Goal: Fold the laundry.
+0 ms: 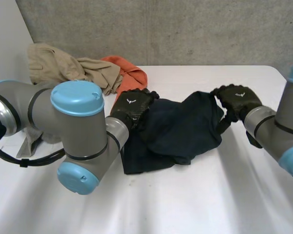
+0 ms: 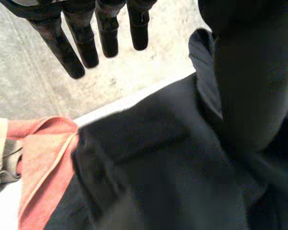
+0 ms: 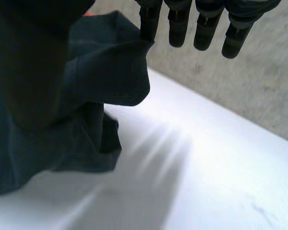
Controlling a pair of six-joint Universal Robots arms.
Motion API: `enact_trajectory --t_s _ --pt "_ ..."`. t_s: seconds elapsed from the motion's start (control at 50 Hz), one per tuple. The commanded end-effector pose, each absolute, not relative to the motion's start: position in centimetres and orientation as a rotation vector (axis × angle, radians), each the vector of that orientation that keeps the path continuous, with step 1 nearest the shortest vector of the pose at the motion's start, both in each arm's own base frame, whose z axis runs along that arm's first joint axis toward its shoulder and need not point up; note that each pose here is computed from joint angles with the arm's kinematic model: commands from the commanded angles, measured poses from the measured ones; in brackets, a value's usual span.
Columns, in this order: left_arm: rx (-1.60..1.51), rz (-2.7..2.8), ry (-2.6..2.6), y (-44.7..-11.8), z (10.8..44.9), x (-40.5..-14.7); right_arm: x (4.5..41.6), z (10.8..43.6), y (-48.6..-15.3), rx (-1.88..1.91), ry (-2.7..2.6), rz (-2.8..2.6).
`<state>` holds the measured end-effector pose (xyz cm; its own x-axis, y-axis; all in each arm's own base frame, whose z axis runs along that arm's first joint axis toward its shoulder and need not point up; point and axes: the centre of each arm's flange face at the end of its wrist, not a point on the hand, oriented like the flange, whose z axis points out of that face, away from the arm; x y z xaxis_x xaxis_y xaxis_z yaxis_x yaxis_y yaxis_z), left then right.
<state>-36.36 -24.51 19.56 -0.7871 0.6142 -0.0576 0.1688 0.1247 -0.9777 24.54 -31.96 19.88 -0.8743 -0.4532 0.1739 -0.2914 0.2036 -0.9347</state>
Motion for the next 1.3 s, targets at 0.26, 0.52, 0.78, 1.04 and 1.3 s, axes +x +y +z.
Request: enact_trajectory --t_s 0.26,0.52,0.78,1.04,1.3 --pt "-0.932 1.83 -1.921 -20.1 23.3 -31.8 22.4 25.1 -26.0 -0.945 2.33 -1.859" --pt "-1.022 1.808 -2.048 -24.3 16.9 -34.7 20.5 23.0 -25.4 -1.082 2.34 -1.894" --pt "-0.76 2.126 -2.041 -30.0 22.4 -34.4 20.2 22.1 -27.5 -1.044 2.362 -1.91" --pt "-0.575 2.275 -1.235 -26.9 38.5 -39.3 19.3 24.6 -29.2 -0.887 2.354 -1.993" --pt "-0.985 1.662 -1.393 -18.3 21.8 -47.4 16.4 23.9 -30.9 -0.729 2.455 -1.977"
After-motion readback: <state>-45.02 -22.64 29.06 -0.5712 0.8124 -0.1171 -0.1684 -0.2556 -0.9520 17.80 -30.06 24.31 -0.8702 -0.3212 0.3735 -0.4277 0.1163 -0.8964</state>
